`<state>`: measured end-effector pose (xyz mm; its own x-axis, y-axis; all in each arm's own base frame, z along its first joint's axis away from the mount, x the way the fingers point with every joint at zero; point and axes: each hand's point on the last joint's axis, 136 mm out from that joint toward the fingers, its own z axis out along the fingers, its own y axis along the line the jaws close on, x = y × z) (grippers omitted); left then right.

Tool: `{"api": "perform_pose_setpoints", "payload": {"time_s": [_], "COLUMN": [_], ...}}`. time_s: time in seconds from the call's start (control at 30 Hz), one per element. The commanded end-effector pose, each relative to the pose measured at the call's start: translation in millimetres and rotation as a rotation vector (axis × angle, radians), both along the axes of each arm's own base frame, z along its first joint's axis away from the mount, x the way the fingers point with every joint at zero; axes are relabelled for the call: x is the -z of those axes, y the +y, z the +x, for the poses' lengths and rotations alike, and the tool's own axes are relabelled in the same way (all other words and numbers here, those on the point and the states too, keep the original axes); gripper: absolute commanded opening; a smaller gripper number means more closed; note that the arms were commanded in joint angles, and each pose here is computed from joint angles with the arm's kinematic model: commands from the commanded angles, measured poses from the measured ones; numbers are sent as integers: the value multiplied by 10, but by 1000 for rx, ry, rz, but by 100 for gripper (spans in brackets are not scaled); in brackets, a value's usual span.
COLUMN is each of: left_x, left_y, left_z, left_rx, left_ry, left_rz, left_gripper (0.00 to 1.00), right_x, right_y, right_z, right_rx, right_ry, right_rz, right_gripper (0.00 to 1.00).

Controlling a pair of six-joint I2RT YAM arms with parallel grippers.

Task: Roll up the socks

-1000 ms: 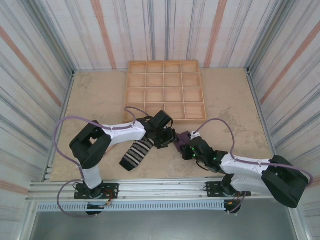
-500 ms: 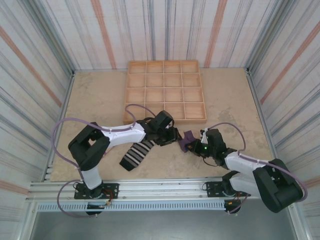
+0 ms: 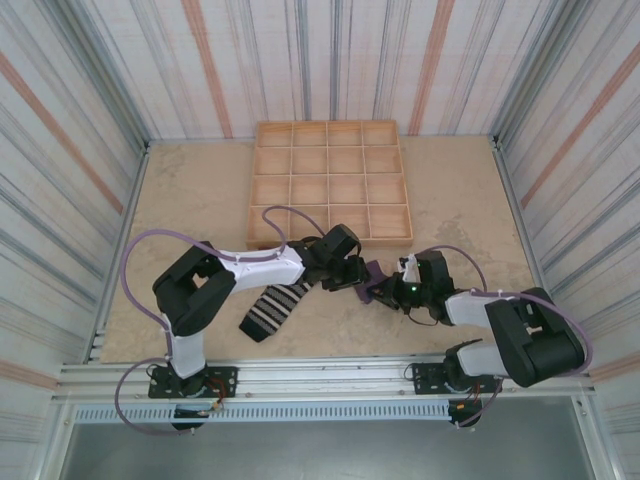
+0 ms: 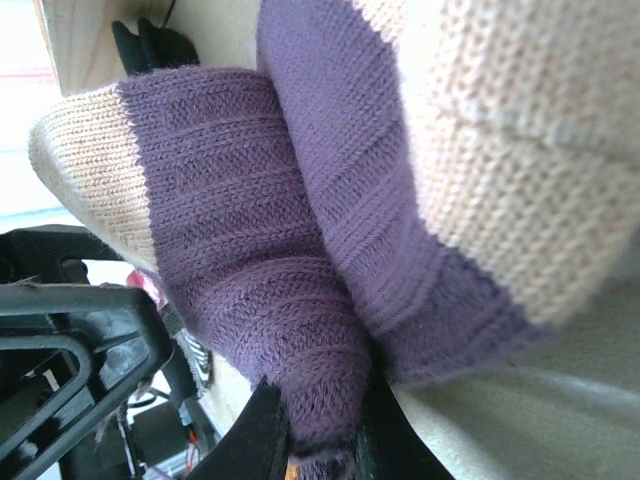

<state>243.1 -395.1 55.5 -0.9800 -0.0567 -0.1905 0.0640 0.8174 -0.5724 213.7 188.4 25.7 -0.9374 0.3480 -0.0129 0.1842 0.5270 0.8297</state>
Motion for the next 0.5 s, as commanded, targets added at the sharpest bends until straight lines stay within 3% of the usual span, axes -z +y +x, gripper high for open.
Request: {"api": "perform_pose_setpoints", "payload": {"time_s": [0.0, 0.27, 0.47], "left_x": [66, 255, 363], "left_y": [132, 199, 207], "left_z": [32, 105, 145], "left_rx": [-40, -74, -78], "left_ry": [-16, 17, 52], "left_rz": [63, 123, 149], "left_gripper": [59, 57, 40], "right_x": [457, 427, 329], "right_y": [-183, -169, -196], "right_z": [-445, -400, -323], "right_rx": [33, 40, 66], "right_ry": [287, 281, 246], "right_rz": [-98, -73, -51], "right_gripper": [0, 0, 0]}}
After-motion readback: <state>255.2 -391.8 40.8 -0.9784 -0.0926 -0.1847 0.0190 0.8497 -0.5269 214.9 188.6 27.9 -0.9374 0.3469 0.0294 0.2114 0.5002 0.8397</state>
